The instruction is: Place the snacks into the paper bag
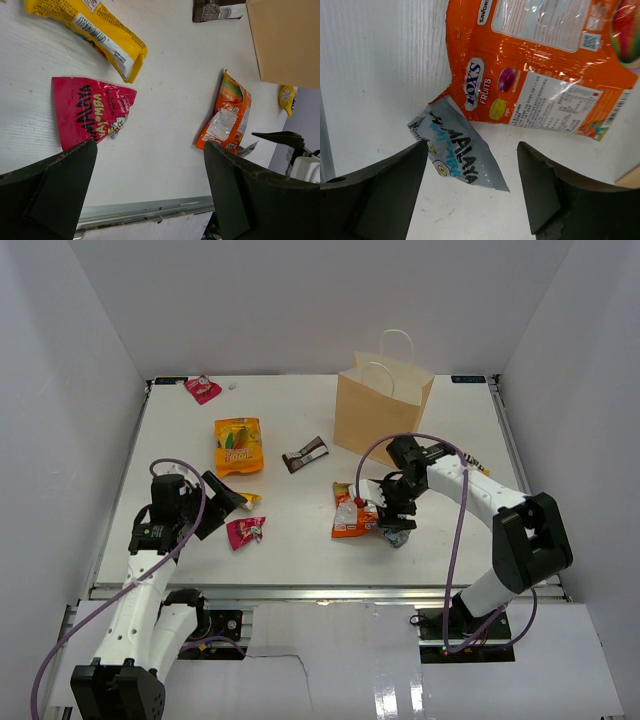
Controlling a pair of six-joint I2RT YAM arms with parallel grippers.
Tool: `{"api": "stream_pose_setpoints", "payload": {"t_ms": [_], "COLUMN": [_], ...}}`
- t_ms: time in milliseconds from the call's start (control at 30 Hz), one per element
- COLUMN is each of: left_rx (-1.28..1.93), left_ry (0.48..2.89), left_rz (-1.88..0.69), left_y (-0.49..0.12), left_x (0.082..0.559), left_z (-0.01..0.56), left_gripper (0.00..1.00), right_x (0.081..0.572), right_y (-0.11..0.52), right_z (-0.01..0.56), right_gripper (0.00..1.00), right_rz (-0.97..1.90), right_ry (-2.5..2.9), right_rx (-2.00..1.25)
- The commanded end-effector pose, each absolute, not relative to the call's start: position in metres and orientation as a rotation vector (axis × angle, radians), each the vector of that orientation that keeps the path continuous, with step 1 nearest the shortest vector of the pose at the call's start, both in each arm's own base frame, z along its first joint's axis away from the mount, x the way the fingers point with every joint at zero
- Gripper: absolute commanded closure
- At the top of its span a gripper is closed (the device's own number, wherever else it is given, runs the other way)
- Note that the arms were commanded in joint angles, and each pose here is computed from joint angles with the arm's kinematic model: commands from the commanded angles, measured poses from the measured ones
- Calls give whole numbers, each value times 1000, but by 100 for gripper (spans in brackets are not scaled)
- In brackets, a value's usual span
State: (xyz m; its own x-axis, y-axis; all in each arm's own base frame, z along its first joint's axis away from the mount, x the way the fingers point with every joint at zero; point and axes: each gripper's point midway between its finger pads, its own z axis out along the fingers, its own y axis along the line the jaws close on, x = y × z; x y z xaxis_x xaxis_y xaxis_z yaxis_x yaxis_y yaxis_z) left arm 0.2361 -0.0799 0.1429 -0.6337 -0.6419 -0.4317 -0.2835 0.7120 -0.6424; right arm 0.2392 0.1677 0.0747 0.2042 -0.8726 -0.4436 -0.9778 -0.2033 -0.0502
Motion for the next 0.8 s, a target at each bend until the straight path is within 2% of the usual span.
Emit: {"api": "stream_pose_setpoints", "payload": {"t_ms": [0, 33, 100, 300, 433, 500, 633, 767], "left_rx": [-676, -668, -647, -557, -517, -505, -396, -328], "left_ry": [2257, 2255, 2247, 2238, 2268, 2281, 2364, 2396], "left_rz": [-722, -723, -747, -922, -1033, -1056, -1071, -1056], "left_y": [-83, -84, -87, -109, -127, -135, -166, -188], "left_x": [237, 237, 238, 235, 231, 231, 224, 230], "left_z": [146, 147, 148, 154, 149, 145, 135, 132], "left_gripper": [2, 2, 2, 2, 2, 2, 2, 2], "right_x": [240, 238, 237, 232, 234, 222, 233, 276], "right_y": [166, 163, 160, 161, 168, 179, 194, 201], "right_z": [56, 48, 40, 38, 84, 110, 183, 275], "right_gripper": [24, 35, 40, 79, 89, 92, 92, 92], "right_rz": [491, 505, 491, 483, 514, 642, 690, 643], "right_ry": [1686, 1708, 1718, 1723, 1657, 1627, 1538, 1501], "right_rx": [-2292, -2309, -2320, -2251, -2116, -2032, -1835, -1539]}}
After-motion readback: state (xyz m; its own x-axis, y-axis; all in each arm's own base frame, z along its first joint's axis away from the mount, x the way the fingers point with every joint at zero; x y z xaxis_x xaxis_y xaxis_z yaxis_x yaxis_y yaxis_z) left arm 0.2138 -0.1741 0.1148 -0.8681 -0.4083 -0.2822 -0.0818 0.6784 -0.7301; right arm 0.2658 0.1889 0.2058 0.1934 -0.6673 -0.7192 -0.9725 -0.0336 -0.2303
